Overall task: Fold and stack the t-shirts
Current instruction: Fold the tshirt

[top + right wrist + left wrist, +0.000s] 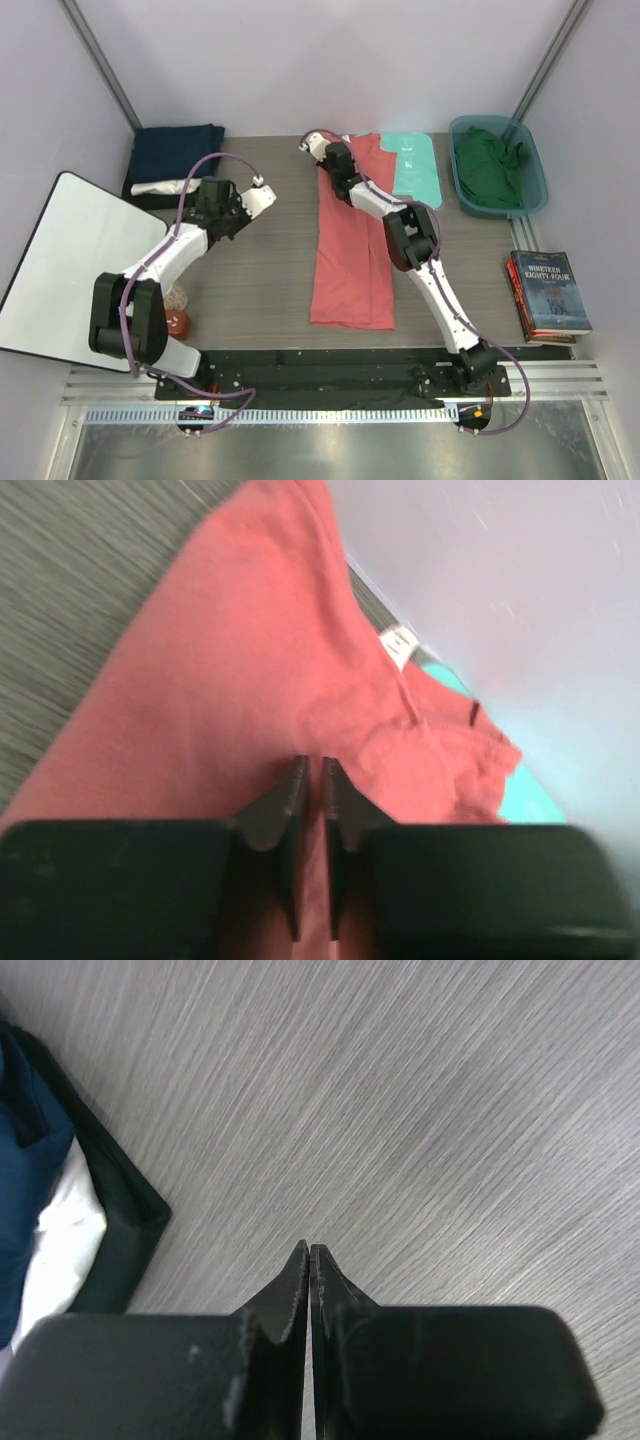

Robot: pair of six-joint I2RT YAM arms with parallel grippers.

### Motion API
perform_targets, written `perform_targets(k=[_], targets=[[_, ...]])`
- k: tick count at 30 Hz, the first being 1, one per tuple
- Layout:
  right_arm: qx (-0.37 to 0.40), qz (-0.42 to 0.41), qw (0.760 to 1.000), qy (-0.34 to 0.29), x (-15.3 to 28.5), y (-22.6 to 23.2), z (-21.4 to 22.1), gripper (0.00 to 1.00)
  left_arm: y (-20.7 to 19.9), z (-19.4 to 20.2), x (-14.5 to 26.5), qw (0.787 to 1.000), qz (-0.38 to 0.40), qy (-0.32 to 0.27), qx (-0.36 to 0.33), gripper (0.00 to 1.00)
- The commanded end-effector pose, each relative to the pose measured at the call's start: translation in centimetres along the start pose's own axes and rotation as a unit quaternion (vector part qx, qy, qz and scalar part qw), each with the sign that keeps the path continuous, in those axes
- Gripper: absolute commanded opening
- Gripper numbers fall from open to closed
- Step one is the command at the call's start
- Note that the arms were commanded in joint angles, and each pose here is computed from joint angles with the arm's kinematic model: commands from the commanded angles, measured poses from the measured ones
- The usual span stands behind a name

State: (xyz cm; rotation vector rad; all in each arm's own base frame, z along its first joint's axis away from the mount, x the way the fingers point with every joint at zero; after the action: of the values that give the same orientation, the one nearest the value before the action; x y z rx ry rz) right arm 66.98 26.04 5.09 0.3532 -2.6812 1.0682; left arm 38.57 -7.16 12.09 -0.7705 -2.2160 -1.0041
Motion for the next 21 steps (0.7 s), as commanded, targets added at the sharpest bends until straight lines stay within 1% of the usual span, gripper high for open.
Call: perform_targets(k=[1, 2, 3, 4, 5, 6, 7, 8, 9, 10, 11, 12, 13, 14, 15, 16, 17, 18, 20, 21], targets=[[-0.074, 0.130, 0.986, -0.069, 6.5, -12.9, -10.3, 0.38, 0.7, -3.6, 1.7, 0.995, -0.023, -0.081, -0.044, 0.05], [-0.060, 0.104, 0.991, -0.056, 7.5, -12.6, -10.3, 0.47, 0.2, -4.0, 2.0, 0.993, -0.015, -0.096, -0.061, 0.14], [-0.057, 0.092, 0.990, -0.093, 10.8, -15.2, -13.9, 0.56, -0.4, -5.6, 3.2, 0.986, -0.001, -0.140, -0.087, 0.33], [-0.023, 0.053, 0.996, -0.066, 11.4, -12.8, -11.5, 0.71, -0.9, -6.4, 3.7, 0.979, 0.005, -0.160, -0.126, 0.37], [0.007, 0.020, 0.998, -0.057, 13.0, -12.3, -11.1, 0.77, -1.8, -6.5, 3.9, 0.973, 0.017, -0.175, -0.151, 0.41], [0.030, -0.010, 0.998, -0.056, 14.4, -11.5, -10.7, 0.82, -2.3, -7.4, 4.9, 0.963, 0.019, -0.199, -0.181, 0.58], [0.075, -0.037, 0.995, -0.046, 17.5, -11.2, -9.2, 0.90, -4.1, -7.8, 5.0, 0.947, 0.044, -0.218, -0.233, 0.71], [0.104, -0.073, 0.992, -0.024, 19.1, -9.9, -7.2, 0.91, -5.0, -8.1, 5.3, 0.937, 0.053, -0.232, -0.255, 0.83], [0.135, -0.121, 0.983, 0.016, 20.8, -7.0, -2.4, 0.92, -6.0, -8.3, 5.9, 0.927, 0.064, -0.243, -0.277, 0.98], [0.149, -0.132, 0.980, -0.011, 24.0, -8.1, -3.4, 0.94, -7.7, -8.5, 6.0, 0.903, 0.082, -0.268, -0.325, 1.00], [0.181, -0.158, 0.971, -0.001, 25.8, -7.2, -1.5, 0.94, -8.7, -8.4, 6.2, 0.891, 0.090, -0.280, -0.345, 1.00], [0.198, -0.176, 0.964, -0.005, 27.7, -6.8, -0.5, 0.94, -9.7, -8.3, 6.3, 0.877, 0.099, -0.290, -0.369, 1.00], [0.216, -0.221, 0.951, -0.001, 31.2, -5.1, 2.4, 0.94, -11.9, -7.8, 6.5, 0.858, 0.117, -0.311, -0.391, 1.00], [0.245, -0.238, 0.940, -0.012, 33.1, -4.3, 3.0, 0.94, -12.8, -7.7, 6.5, 0.829, 0.113, -0.327, -0.439, 1.00], [0.266, -0.270, 0.925, 0.005, 35.2, -2.3, 6.4, 0.94, -13.9, -7.4, 6.7, 0.811, 0.117, -0.341, -0.462, 1.00], [0.280, -0.298, 0.913, -0.006, 36.9, -0.9, 7.3, 0.93, -15.8, -6.3, 6.4, 0.793, 0.132, -0.350, -0.480, 1.00], [0.304, -0.287, 0.907, -0.044, 38.8, -1.3, 6.2, 0.92, -17.0, -6.4, 6.7, 0.755, 0.129, -0.381, -0.519, 1.00], [0.318, -0.308, 0.896, -0.037, 40.1, 0.4, 8.7, 0.91, -17.9, -6.1, 6.8, 0.740, 0.134, -0.394, -0.529, 1.00], [0.335, -0.300, 0.891, -0.061, 41.7, 0.4, 9.0, 0.90, -20.3, -5.6, 7.0, 0.712, 0.158, -0.431, -0.532, 1.00], [0.345, -0.309, 0.884, -0.061, 42.4, 1.4, 10.1, 0.90, -20.8, -5.7, 7.0, 0.697, 0.158, -0.441, -0.543, 1.00]])
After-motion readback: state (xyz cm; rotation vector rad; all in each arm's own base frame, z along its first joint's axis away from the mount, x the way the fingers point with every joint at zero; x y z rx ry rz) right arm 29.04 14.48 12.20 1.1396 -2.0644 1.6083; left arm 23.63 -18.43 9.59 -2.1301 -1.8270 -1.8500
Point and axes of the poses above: each gripper's point midway between its finger pads, its own x axis back along the fingers, its own y axis along the line the jaws close on, z = x × y, the point moved 1 cm from there along x, back along the fingers, and after that the axes turned 2 degrees about -x, right-handed, at the moved point
